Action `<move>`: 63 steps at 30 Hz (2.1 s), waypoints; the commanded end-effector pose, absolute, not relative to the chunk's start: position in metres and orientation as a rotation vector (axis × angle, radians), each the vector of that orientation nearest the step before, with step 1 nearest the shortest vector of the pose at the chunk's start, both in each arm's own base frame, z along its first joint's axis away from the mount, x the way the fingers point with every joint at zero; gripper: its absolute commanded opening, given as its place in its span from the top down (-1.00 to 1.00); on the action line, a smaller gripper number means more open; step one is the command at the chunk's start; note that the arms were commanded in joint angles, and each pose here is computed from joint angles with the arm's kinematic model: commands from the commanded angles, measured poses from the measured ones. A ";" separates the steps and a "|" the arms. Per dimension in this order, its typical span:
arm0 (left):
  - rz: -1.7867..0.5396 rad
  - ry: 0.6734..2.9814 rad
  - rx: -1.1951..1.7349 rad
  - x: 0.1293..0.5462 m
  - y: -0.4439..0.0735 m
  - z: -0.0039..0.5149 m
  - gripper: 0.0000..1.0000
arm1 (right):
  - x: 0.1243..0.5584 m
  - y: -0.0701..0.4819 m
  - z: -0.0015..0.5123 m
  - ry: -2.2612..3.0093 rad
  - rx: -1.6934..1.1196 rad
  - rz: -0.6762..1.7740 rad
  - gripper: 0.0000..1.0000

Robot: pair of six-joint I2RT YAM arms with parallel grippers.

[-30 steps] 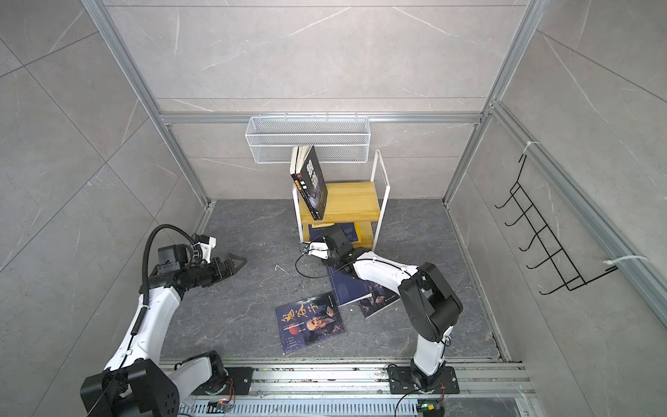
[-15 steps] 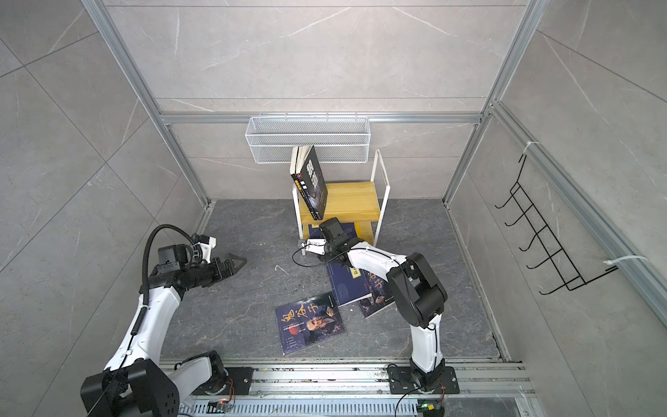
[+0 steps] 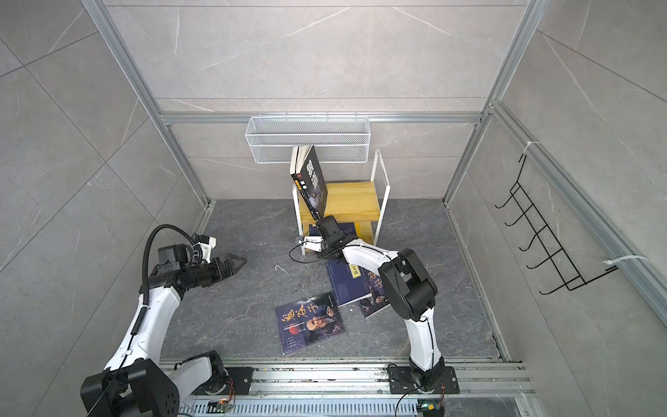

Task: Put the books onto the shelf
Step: 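Push the book down beside the yellow and blue books with right gripper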

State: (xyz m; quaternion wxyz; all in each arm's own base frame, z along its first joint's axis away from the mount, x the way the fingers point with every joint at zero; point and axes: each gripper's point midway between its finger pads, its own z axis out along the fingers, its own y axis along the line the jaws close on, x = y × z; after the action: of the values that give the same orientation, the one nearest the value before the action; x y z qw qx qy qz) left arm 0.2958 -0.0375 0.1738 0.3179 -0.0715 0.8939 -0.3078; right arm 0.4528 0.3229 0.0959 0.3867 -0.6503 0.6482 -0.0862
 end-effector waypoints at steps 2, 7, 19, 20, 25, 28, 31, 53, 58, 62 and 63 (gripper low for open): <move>-0.815 2.317 -0.150 0.298 -0.038 0.187 -1.00 | 0.469 0.330 0.105 1.643 -1.597 -0.238 0.27; -0.813 2.315 -0.150 0.297 -0.038 0.186 -0.99 | 0.475 0.329 0.107 1.641 -1.589 -0.285 0.19; -0.822 2.309 -0.151 0.297 -0.039 0.186 -1.00 | 0.443 0.292 0.110 1.706 -1.719 -0.285 0.09; -0.822 2.310 -0.151 0.297 -0.038 0.186 -0.99 | 0.445 0.285 0.110 1.721 -1.709 -0.302 0.10; -0.822 2.309 -0.153 0.297 -0.038 0.186 -0.99 | 0.448 0.264 0.110 1.728 -1.700 -0.347 0.14; -0.821 2.309 -0.151 0.297 -0.038 0.186 -0.99 | 0.453 0.261 0.110 1.739 -1.690 -0.369 0.18; -0.820 2.309 -0.159 0.297 -0.037 0.187 -0.99 | 0.456 0.262 0.108 1.736 -1.694 -0.372 0.20; -0.825 2.312 -0.173 0.299 -0.036 0.187 -0.99 | 0.473 0.267 0.105 1.688 -1.709 -0.450 0.35; -0.827 2.313 -0.179 0.299 -0.035 0.187 -0.99 | 0.477 0.268 0.104 1.683 -1.706 -0.472 0.38; -0.824 2.311 -0.175 0.299 -0.035 0.186 -0.99 | 0.482 0.268 0.104 1.672 -1.693 -0.502 0.40; -0.823 2.310 -0.172 0.298 -0.035 0.186 -0.99 | 0.482 0.268 0.104 1.673 -1.692 -0.503 0.40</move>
State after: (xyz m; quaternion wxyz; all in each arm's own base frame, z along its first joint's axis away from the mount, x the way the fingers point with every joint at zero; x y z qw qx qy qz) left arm 0.2959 -0.0342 0.1740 0.3196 -0.0770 0.8934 -0.3061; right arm 0.4730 0.2627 0.1013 0.3383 -0.6562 0.6498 -0.1808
